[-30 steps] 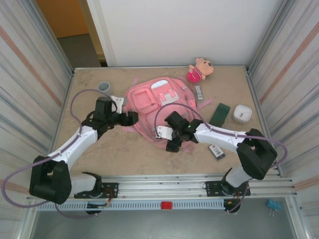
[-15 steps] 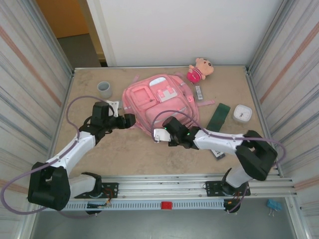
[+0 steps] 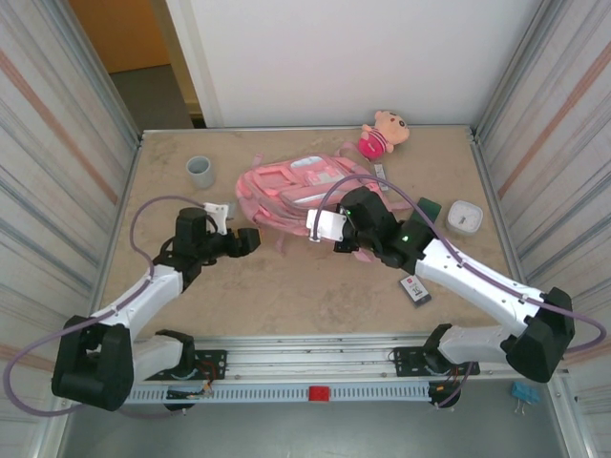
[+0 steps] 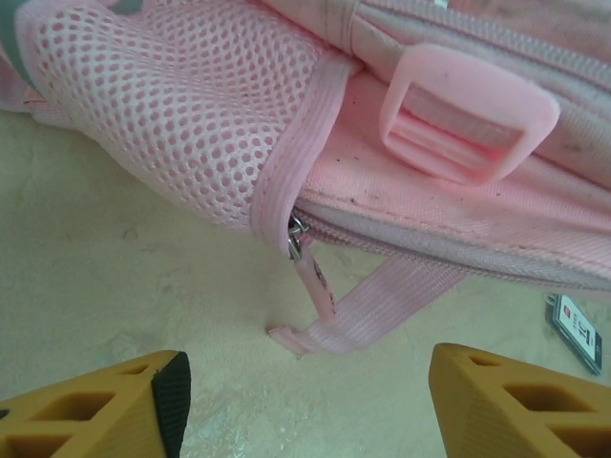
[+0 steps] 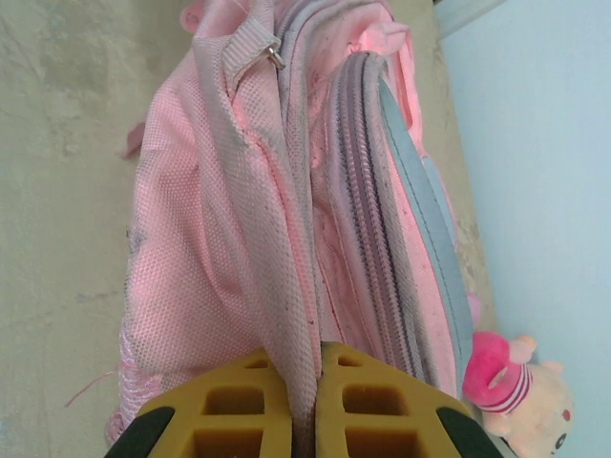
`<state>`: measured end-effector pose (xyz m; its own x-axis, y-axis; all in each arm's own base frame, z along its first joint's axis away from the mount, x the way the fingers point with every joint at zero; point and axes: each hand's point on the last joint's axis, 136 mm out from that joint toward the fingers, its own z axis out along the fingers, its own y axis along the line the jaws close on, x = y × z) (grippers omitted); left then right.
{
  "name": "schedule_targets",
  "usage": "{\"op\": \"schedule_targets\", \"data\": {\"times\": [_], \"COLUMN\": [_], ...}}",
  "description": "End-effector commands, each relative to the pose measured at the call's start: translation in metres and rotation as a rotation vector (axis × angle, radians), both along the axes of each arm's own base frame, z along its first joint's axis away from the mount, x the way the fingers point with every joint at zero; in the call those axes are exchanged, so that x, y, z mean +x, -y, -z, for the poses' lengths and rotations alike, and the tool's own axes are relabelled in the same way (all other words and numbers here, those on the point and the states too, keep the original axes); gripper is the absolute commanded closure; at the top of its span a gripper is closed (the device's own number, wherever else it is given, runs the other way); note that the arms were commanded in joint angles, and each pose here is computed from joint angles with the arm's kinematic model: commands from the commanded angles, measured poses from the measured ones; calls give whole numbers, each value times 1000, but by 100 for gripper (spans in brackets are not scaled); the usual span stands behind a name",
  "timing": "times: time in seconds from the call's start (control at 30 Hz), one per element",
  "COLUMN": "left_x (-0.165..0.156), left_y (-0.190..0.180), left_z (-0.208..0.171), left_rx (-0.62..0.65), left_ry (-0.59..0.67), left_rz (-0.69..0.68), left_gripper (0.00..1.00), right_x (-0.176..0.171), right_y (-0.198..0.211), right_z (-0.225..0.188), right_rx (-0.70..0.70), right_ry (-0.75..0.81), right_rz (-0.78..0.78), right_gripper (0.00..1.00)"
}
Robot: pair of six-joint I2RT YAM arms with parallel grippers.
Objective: Pack books, pencil case, and school supplies into a backpack
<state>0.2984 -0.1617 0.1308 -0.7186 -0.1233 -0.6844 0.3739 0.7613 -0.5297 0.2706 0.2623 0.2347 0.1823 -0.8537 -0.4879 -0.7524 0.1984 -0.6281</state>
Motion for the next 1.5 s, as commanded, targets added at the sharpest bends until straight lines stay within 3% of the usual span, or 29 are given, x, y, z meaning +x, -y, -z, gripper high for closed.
{"op": "schedule_targets", "data": {"times": [0.0, 0.33, 0.57, 1.03, 1.2, 1.47], "left_x": [4, 31, 28, -58, -82, -94], "left_y": [11, 18, 39, 93, 124, 168], "left_z": [-2, 29, 14, -65, -84, -112], "left_rx": [-32, -24, -78, -82, -30, -43], "left_ry": [59, 53, 131, 372, 392, 425], "left_rz": [37, 35, 181, 578, 715, 840], "left_gripper": [35, 57, 99, 100, 100, 100], "right_x": [11, 9, 17, 41, 35, 10], "right_y": [-12, -17, -5, 15, 1, -10], "right_z": [-45, -55, -48, -19, -16, -8], "right_rx": [104, 144, 185, 275, 337, 369], "right_ry": [84, 75, 32, -30, -78, -138], "right_rz": [-4, -13, 57, 253, 208, 100], "right_gripper": [100, 100, 100, 100, 100, 100]}}
